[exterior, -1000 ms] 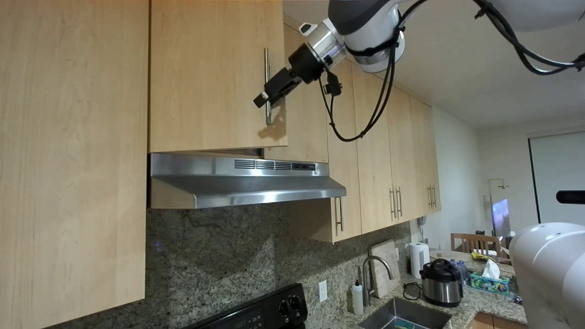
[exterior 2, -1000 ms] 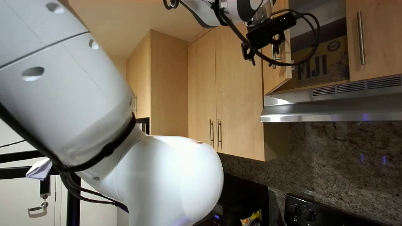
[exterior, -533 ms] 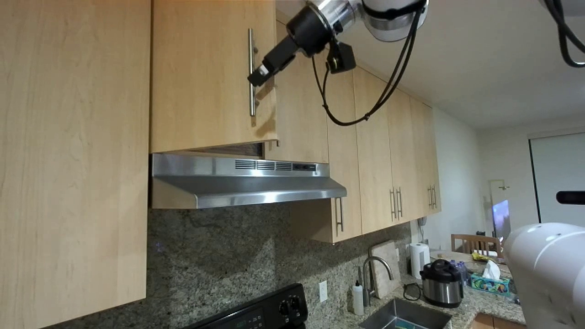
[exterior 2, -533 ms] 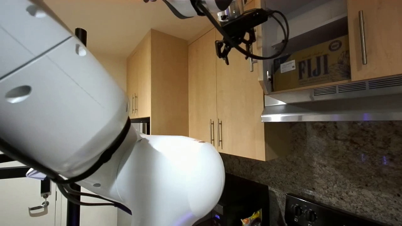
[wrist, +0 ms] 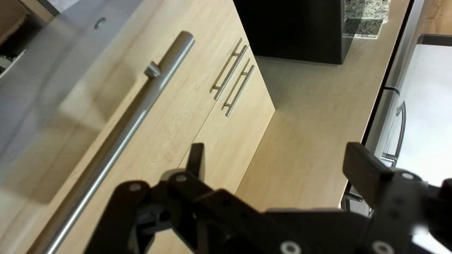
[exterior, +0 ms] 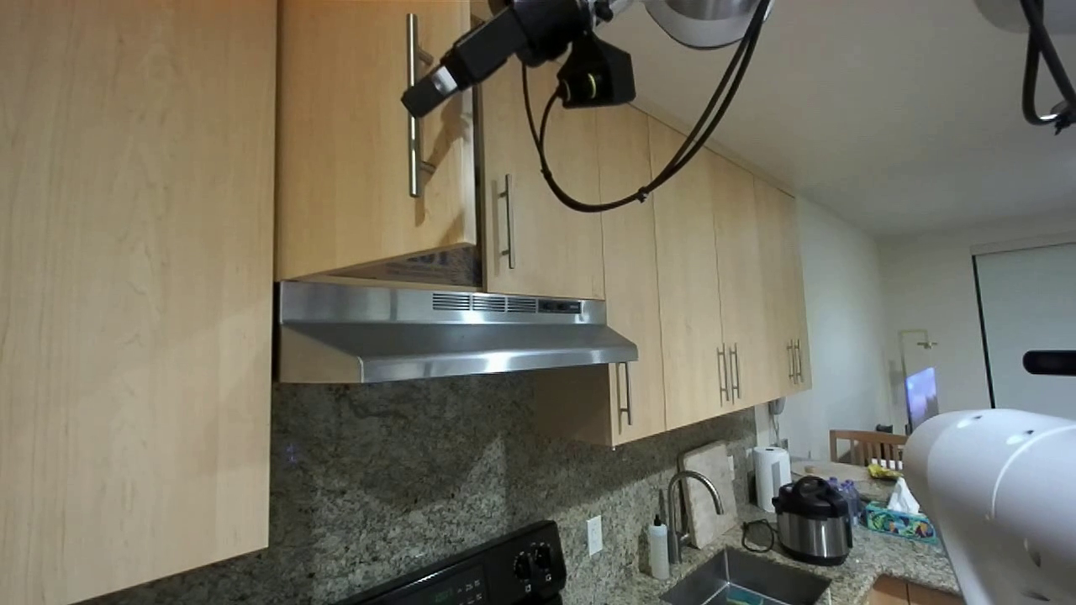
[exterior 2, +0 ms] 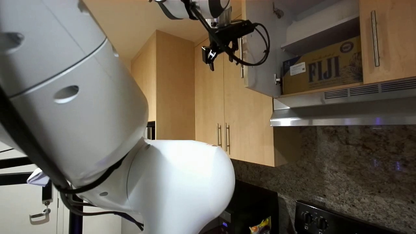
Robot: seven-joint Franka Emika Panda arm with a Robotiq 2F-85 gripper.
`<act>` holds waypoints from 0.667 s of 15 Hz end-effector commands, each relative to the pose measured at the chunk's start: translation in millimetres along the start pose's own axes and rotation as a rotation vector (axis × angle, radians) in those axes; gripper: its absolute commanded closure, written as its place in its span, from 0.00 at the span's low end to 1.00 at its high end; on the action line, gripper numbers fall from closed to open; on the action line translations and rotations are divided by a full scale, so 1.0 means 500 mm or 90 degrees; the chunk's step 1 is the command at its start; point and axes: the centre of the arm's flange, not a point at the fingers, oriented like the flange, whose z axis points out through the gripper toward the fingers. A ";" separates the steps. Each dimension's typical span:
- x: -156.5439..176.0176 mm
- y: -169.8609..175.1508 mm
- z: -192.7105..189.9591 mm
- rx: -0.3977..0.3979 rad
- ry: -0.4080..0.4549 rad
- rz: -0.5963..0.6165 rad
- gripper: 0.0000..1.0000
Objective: Open the left cabinet door at the top
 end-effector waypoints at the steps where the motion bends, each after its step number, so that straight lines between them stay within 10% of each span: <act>1: 0.010 -0.001 -0.022 -0.034 0.029 -0.055 0.00; 10: 0.023 0.006 -0.133 -0.235 0.160 -0.077 0.00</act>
